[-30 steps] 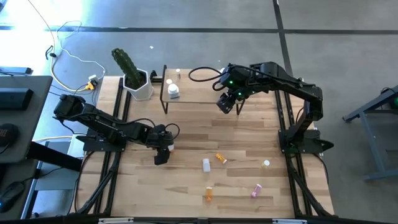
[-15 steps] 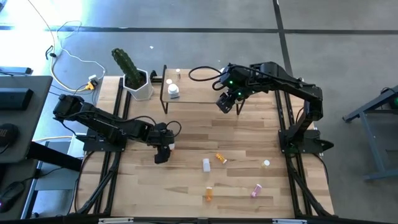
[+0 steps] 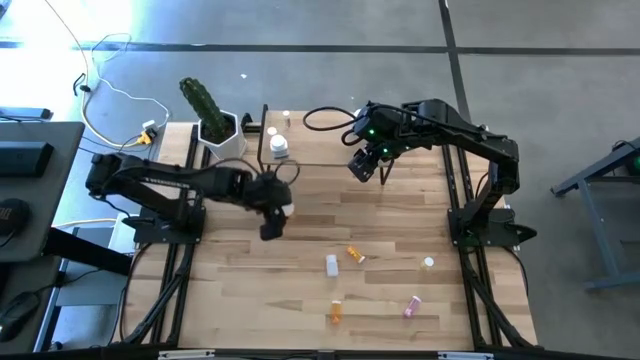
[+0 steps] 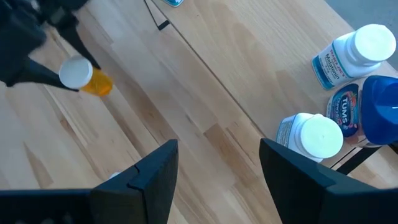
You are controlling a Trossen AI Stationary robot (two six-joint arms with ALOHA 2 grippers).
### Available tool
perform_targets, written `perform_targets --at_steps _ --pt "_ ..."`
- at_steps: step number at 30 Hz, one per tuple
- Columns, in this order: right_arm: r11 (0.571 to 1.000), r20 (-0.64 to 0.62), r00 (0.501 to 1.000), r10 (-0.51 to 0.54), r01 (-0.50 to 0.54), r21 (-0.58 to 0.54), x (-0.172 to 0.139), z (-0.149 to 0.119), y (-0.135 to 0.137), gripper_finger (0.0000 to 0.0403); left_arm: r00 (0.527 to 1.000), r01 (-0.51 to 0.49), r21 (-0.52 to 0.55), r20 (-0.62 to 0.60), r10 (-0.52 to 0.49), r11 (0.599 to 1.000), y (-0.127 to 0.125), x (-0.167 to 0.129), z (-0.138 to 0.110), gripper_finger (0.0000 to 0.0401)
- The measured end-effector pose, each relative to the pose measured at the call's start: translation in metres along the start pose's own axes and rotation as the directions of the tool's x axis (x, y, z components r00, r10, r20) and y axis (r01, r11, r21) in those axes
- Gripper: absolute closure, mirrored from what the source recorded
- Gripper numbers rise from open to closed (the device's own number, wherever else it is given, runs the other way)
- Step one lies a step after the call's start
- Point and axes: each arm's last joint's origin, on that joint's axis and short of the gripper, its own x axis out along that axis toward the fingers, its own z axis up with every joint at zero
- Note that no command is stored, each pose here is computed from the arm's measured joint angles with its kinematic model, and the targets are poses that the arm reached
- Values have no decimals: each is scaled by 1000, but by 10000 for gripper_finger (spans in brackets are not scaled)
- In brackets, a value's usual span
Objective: Pick and place medicine bottles onto shelf by color
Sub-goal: Put the big orange pill bottle on the shelf
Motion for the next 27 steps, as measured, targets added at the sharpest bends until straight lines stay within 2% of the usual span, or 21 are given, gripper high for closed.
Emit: perform_targets --at_steps 8,15,20,27 --pt "1000 0 1000 0 0 -10 0 0 0 187 988 -53 21 145 50 998 26 -43 44 208" --pt "999 2 1000 -14 14 -32 1 4 -8 187 960 -143 -13 243 142 990 62 -70 65 207" --pt "998 5 999 -34 34 -47 3 8 -19 187 919 -239 -92 301 256 967 95 -88 73 206" --pt "996 9 998 -64 64 -57 5 15 -36 187 856 -301 -240 359 372 923 135 -100 75 206"
